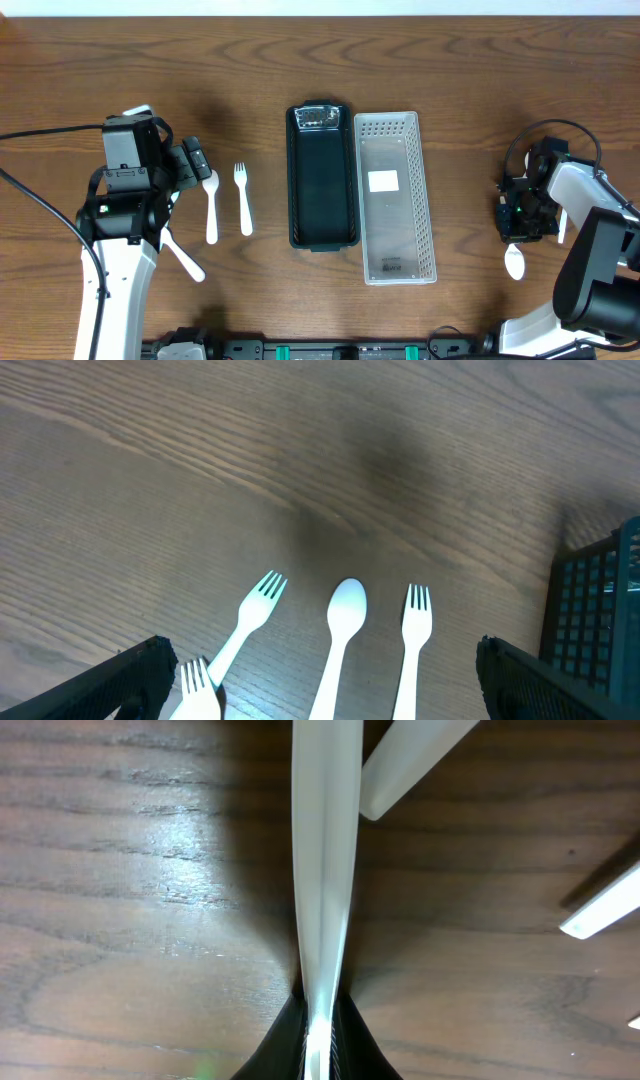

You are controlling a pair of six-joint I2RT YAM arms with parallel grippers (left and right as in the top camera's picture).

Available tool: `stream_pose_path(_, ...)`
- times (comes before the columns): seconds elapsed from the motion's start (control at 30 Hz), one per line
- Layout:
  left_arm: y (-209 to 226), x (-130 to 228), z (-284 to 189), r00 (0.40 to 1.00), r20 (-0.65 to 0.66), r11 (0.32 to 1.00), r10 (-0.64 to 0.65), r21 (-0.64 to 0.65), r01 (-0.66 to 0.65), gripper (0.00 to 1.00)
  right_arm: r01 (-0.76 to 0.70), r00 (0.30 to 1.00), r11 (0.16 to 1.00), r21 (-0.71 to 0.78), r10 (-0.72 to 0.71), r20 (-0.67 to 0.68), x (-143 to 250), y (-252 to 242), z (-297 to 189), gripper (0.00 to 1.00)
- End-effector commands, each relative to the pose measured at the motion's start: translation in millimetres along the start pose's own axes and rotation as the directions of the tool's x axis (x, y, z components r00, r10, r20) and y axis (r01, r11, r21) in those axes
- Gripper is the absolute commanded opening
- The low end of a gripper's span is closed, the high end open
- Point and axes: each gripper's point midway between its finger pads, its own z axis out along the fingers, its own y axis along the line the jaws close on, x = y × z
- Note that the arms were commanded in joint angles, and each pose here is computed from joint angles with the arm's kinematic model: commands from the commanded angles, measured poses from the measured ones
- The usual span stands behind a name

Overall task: Pack container
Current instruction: 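Carry the spoon over the white basket and drop it in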

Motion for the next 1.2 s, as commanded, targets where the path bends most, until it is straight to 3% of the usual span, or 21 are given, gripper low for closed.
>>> stream_pose_path(0.0,0,-8,-4,1.000,0.023,1.000,-0.018,-0.001,0.018,0.98,-0.027,0.999,0.999,-0.018,0.027,0.037,-15,9,1,0.01)
stream_pose_path(0.23,0,-8,-4,1.000,0.022,1.000,-0.018,-0.001,0.018,0.98,0.008,0.993,0.999,-0.038,-0.004,0.115,-49,36,-34,0.01)
stream_pose_path(0.53,0,-8,-4,1.000,0.022,1.000,-0.018,0.000,0.018,0.98,0.004,0.954,0.998,-0.061,0.015,0.300,-106,85,-133,0.01)
stream_pose_path(0.77,0,-8,-4,1.000,0.022,1.000,-0.018,0.000,0.018,0.98,-0.001,0.887,0.958,-0.287,0.134,0.443,-133,171,-215,0.01)
stream_pose_path(0.93,0,-8,-4,1.000,0.022,1.000,-0.018,-0.001,0.018,0.98,0.037,0.864,0.944,-0.328,0.135,0.485,-141,219,-218,0.01)
stream_pose_path(1.17,0,-8,-4,1.000,0.022,1.000,-0.018,-0.001,0.018,0.98,0.065,0.915,0.975,-0.213,0.027,0.403,-134,252,-160,0.01)
